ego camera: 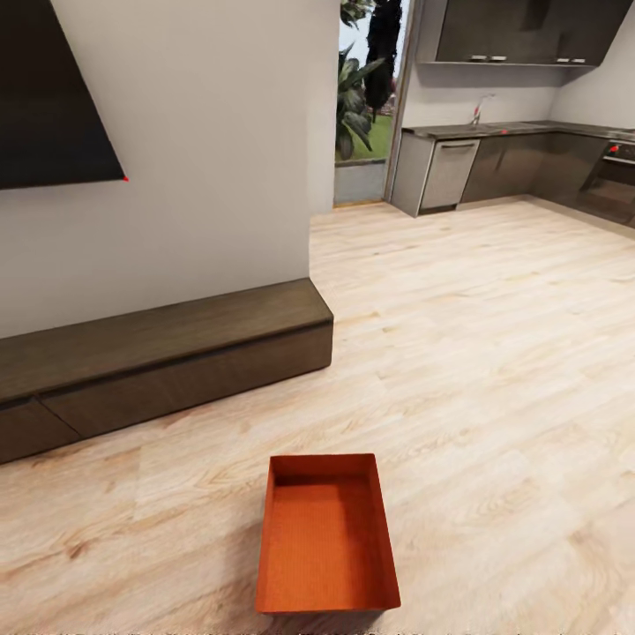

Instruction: Move the two storage containers from the living room to the garage. In the garage, place one container on the floor and stack the other container on top of it (either order is fine).

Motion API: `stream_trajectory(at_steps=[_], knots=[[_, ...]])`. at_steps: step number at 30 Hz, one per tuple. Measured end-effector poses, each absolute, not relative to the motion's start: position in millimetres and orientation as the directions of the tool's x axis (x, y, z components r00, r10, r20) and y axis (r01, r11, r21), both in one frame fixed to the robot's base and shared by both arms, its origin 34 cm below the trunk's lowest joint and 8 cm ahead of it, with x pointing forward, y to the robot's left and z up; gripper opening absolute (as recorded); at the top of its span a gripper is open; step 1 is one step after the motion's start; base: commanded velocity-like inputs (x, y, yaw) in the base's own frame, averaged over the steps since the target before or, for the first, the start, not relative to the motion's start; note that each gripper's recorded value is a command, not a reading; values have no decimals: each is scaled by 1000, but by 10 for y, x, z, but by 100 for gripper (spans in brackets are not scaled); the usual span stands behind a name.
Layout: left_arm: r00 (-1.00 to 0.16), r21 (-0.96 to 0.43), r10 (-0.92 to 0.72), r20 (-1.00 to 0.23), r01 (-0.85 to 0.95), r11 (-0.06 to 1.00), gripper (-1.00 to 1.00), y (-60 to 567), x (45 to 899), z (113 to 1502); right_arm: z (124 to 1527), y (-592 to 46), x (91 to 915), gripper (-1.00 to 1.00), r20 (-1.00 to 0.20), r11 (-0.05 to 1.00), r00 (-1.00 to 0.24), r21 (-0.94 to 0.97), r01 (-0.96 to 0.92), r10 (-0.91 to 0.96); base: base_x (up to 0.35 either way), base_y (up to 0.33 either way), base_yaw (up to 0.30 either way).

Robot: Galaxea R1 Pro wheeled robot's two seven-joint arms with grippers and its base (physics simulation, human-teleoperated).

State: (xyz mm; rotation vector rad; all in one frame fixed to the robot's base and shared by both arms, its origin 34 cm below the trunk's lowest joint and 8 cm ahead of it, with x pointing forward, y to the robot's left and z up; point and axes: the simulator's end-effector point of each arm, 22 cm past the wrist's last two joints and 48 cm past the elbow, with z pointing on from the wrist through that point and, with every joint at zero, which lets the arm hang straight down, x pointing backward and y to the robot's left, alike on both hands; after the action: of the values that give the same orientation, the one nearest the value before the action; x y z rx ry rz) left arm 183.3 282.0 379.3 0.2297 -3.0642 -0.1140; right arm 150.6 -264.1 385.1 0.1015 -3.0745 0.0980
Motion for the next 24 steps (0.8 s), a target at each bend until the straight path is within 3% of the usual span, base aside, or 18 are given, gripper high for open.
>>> stream_trajectory(at_steps=[24], knots=[[-984,84,-151,99,-143,986,100,2820,1677,3778,3849,-2640,1352,100,104,996,-992,-58,-70,-64,0,0,0]])
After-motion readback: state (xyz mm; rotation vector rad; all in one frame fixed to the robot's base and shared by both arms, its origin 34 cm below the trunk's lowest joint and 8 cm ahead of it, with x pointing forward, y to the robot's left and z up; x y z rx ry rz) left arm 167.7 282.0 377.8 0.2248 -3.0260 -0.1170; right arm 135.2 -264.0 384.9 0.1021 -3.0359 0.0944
